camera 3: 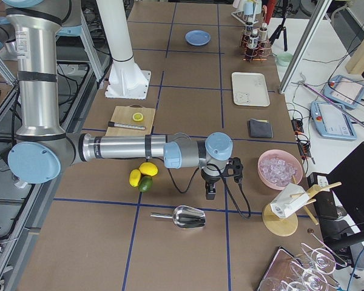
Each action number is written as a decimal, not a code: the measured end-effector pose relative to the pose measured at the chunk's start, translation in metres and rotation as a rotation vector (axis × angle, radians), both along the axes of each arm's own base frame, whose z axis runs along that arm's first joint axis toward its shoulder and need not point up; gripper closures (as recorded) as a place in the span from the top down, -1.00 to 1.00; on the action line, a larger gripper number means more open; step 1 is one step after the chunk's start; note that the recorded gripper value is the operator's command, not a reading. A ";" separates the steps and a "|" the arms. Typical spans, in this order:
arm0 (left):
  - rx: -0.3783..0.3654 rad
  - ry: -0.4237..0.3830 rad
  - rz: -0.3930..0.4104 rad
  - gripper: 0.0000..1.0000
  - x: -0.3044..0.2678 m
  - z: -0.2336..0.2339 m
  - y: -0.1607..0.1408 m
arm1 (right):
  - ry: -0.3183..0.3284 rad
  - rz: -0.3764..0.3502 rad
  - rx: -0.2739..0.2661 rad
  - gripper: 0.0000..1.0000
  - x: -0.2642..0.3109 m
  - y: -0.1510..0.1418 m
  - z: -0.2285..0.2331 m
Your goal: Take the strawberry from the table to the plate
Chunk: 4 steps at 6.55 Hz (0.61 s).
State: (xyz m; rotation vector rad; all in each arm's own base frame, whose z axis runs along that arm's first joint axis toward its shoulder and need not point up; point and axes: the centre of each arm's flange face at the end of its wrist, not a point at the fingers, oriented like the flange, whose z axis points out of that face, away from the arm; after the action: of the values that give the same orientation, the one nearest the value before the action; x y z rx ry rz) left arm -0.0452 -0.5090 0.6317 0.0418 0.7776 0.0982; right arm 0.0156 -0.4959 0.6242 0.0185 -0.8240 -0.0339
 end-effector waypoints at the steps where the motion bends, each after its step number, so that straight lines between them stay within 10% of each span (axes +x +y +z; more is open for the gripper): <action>1: 0.009 0.006 0.001 1.00 0.002 -0.010 -0.004 | 0.000 0.001 0.001 1.00 0.000 0.000 -0.001; 4: 0.036 0.022 0.007 1.00 0.004 -0.050 -0.008 | -0.005 0.001 0.005 1.00 0.000 -0.001 -0.004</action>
State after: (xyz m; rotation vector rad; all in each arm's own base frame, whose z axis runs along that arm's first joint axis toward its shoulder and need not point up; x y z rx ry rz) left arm -0.0412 -0.5170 0.5820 0.0743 0.7976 0.1189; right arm 0.0152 -0.4971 0.6204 0.0235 -0.8290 -0.0347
